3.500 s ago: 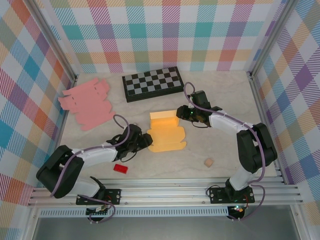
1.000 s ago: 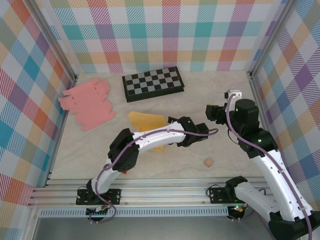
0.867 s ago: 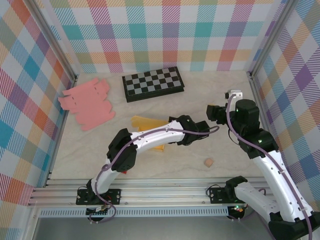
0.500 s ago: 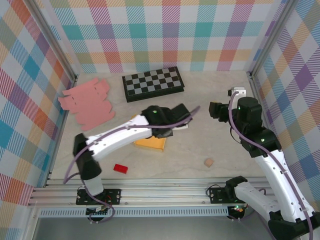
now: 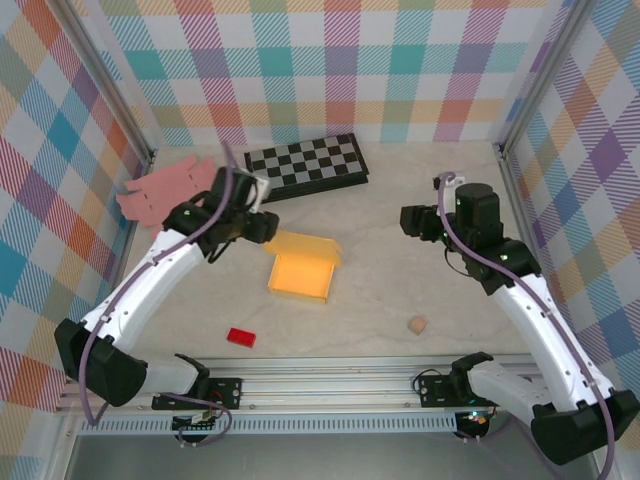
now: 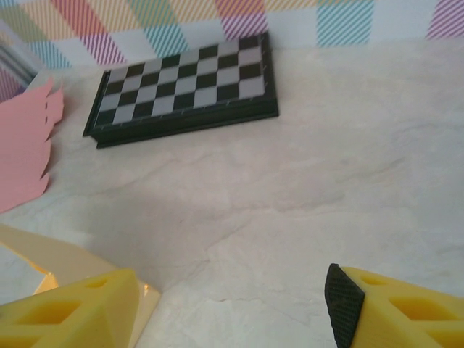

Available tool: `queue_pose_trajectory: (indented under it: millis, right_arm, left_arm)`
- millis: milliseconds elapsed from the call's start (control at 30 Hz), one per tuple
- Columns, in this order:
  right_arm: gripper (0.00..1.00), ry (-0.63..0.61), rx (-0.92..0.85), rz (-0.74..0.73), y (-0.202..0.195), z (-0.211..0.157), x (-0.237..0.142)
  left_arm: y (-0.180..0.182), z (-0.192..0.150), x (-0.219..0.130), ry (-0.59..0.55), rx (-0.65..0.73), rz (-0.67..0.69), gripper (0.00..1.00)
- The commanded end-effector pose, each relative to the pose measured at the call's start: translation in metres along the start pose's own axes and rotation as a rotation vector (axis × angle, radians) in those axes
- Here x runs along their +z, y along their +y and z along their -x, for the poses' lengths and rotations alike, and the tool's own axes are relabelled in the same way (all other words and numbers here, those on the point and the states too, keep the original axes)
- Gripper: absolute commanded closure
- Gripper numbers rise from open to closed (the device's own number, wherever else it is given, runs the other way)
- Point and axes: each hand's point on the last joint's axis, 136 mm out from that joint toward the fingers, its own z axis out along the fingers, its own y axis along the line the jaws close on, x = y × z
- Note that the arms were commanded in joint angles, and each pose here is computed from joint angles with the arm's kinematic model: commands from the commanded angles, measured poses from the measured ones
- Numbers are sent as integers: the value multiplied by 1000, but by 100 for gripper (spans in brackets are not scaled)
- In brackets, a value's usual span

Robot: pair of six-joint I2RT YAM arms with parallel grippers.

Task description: Fold the paper box

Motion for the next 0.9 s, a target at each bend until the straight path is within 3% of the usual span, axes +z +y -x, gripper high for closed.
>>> queue_pose_trajectory:
  millis: [0, 100, 200, 533, 867]
  right_arm:
    - [30, 100, 59, 113, 20, -24, 26]
    - [26, 205, 119, 140, 30, -49, 46]
    - [23, 262, 220, 166, 40, -65, 62]
    - [22, 410, 658, 88, 49, -85, 103]
    - [21, 537, 781, 122, 96, -96, 122]
  left_arm:
    - [-1, 4, 13, -3, -413, -197, 33]
    - [8, 1, 31, 6, -623, -235, 24]
    - [13, -2, 44, 38, -734, -200, 18]
    - [8, -16, 75, 171, -865, -152, 16]
    - [-18, -36, 84, 224, -831, -144, 16]
